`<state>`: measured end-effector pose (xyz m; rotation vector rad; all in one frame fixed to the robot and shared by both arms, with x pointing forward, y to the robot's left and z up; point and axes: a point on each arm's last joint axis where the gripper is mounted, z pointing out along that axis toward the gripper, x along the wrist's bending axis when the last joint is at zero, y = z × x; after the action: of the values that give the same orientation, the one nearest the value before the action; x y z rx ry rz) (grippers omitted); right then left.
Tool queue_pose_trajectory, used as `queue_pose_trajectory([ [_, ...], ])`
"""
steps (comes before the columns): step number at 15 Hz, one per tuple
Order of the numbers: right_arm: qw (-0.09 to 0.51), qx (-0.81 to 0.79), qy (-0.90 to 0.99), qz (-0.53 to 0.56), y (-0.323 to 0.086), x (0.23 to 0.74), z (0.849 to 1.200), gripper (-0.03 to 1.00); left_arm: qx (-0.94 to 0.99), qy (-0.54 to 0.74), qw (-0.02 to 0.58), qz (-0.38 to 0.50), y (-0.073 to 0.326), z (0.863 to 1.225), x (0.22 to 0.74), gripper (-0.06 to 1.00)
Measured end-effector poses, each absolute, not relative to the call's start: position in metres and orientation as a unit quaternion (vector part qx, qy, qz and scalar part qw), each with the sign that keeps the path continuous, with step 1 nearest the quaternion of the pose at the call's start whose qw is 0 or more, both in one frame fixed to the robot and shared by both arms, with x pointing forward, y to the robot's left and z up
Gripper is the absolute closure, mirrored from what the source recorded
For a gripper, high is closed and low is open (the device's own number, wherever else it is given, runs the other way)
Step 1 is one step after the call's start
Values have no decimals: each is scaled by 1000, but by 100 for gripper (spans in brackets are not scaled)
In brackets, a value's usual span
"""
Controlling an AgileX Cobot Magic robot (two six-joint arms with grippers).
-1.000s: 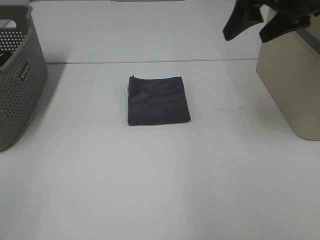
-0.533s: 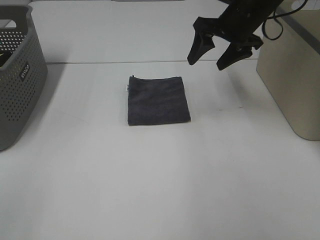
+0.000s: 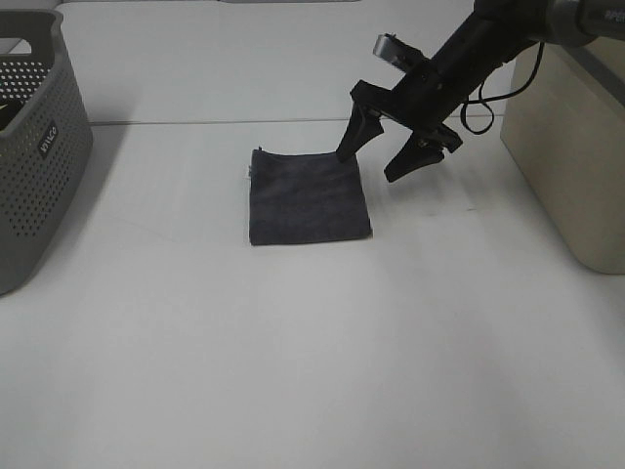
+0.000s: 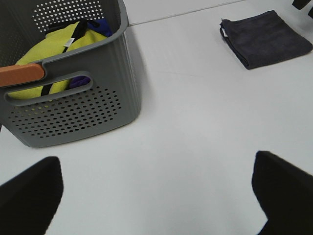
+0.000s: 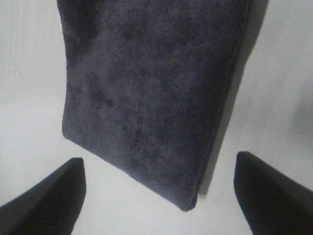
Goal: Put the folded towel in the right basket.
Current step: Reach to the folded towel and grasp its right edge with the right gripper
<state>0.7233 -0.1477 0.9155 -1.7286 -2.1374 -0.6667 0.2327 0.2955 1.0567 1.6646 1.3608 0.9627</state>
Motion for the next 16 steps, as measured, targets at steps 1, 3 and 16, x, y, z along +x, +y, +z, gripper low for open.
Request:
queue_pose_trajectory([
  [1,161,-605,-744,-233,-147,725,908,20,653,534,383,378,295,1057,233,-4],
  [3,169,-610,-736,-240,-145,728,895,20,653,534,383,378,295,1057,233,-4],
  [16,199,-612,-714,-276,-136,734,847,92,653,534,383,378,295,1057,233,-4],
])
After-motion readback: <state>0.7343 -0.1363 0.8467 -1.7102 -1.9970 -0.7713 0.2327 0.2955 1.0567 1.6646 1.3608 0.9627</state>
